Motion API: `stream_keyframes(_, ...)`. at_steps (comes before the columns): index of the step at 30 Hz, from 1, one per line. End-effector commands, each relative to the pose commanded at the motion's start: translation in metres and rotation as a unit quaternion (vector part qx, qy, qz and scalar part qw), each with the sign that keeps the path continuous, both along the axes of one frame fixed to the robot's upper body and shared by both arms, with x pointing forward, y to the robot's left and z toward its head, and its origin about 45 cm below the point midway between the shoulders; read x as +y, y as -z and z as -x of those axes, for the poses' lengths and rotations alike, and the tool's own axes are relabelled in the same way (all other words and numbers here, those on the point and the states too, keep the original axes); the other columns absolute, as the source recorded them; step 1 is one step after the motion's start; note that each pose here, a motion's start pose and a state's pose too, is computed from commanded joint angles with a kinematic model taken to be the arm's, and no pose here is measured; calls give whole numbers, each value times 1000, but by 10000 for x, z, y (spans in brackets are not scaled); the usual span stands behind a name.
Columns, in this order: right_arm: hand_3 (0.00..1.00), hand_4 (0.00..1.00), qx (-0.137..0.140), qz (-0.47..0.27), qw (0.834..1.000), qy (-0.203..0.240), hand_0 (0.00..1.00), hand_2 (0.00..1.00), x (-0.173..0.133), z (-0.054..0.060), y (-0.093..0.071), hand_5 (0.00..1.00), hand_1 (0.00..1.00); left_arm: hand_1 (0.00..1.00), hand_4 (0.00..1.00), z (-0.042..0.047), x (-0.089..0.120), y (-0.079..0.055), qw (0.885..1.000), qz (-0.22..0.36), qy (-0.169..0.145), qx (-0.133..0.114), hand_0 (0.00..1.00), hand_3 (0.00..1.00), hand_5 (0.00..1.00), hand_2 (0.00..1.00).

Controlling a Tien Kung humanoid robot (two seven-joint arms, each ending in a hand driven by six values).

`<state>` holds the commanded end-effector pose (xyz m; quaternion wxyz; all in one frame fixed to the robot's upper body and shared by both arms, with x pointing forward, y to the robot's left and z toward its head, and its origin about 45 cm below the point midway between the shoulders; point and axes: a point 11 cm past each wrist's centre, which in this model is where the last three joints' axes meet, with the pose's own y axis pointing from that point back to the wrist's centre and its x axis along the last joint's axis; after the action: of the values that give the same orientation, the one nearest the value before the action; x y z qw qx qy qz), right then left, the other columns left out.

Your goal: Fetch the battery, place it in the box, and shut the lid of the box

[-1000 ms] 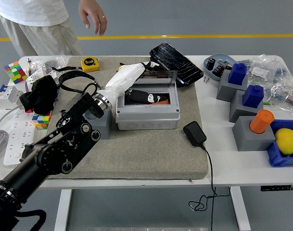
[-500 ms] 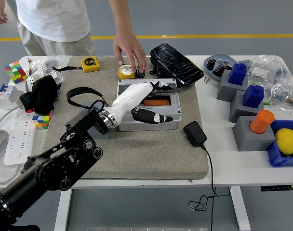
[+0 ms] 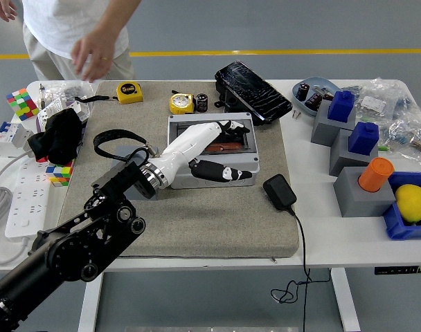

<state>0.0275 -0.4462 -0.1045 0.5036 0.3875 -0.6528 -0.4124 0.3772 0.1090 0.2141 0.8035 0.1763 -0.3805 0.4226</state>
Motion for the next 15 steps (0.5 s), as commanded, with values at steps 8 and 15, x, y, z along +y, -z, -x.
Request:
stream_keyframes(8, 580, 998, -6, 1, 1000, -1, 632, 667, -11, -86, -13, 508, 642, 747, 998, -20, 287, -276, 996, 70, -41, -36, 678, 761, 475, 730)
stream_keyframes(15, 579, 998, -11, 3, 1000, 0, 632, 667, -37, -143, -29, 507, 641, 742, 998, -25, 703, -416, 983, 143, -103, -53, 683, 756, 473, 726)
